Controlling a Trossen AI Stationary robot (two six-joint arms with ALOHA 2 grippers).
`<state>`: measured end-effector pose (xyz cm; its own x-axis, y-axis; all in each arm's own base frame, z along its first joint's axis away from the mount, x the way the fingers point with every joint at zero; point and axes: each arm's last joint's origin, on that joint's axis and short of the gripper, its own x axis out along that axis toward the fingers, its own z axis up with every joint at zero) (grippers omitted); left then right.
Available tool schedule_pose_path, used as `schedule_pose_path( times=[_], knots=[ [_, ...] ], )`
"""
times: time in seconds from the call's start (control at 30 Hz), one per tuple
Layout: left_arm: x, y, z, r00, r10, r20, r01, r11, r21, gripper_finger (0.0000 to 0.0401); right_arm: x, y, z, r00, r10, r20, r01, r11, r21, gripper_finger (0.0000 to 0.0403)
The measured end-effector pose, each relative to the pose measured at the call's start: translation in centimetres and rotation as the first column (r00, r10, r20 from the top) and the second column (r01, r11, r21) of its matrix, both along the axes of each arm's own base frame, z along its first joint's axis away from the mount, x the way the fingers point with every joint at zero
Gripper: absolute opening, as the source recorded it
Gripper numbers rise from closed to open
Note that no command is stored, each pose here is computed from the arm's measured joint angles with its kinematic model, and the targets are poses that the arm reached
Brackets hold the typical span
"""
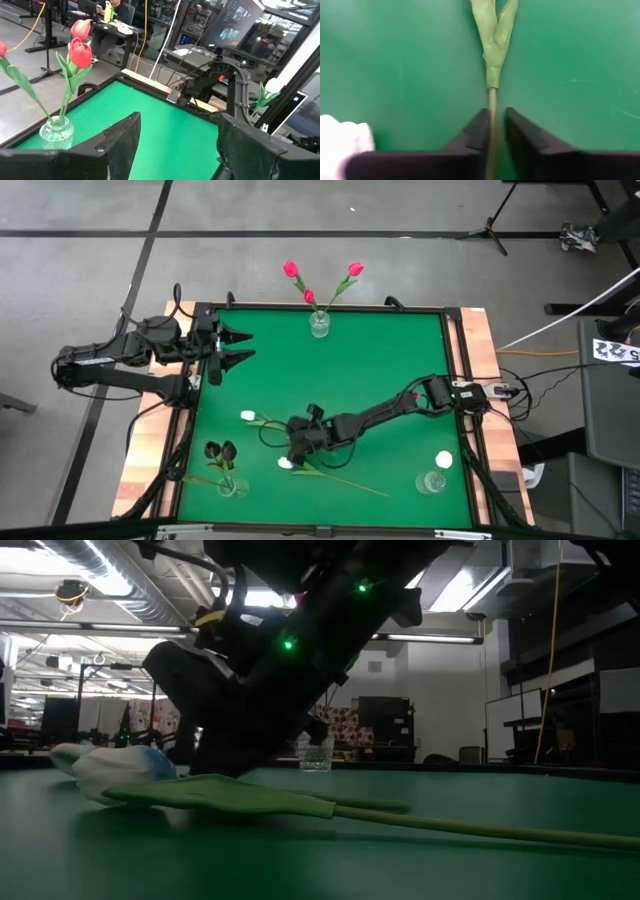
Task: Sort flowers into vase by color
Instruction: Put the top white flower into the bottom right transparent vase
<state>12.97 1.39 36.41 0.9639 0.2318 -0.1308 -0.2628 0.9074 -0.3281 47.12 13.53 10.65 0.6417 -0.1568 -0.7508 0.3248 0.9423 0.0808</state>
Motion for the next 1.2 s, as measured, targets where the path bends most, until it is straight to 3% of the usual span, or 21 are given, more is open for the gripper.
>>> schedule_pose_path(
  times=[0.07, 0.4, 0.73, 0.93, 1.07, 1.2],
  knots=[
    [0.0, 0.0, 0.0, 1.000, 0.002, 0.003, -0.002, 1.000, -0.012, 0.0259, 0.0, 0.0, 0.0, 1.000, 0.001, -0.006, -0.001, 1.000, 0.005, 0.0016],
    [0.0, 0.0, 0.3, 0.999, 0.009, 0.047, -0.007, 0.998, -0.058, 0.0259, 1.0, 0.4, 2.4, 0.999, 0.050, -0.019, -0.050, 0.998, 0.025, 0.0009],
    [-1.4, -0.1, 3.1, 0.945, 0.006, 0.326, 0.006, 0.999, -0.037, 0.0259, 3.5, -2.4, 12.8, 0.996, 0.014, 0.088, -0.004, 0.994, -0.105, 0.0004],
    [-3.9, -0.3, 5.3, 0.842, -0.013, 0.539, -0.006, 0.999, 0.033, 0.0259, 3.7, -6.3, 19.0, 0.989, -0.058, 0.138, 0.077, 0.987, -0.138, 0.0003],
    [-5.7, -0.5, 6.5, 0.756, -0.052, 0.652, 0.004, 0.997, 0.074, 0.0259, 2.7, -9.3, 22.9, 0.960, -0.090, 0.264, 0.127, 0.983, -0.129, 0.0003],
    [-6.4, -0.6, 6.8, 0.728, -0.078, 0.681, 0.007, 0.994, 0.106, 0.0259, 0.6, -11.2, 27.5, 0.922, -0.108, 0.372, 0.160, 0.981, -0.113, 0.0002]
  ],
)
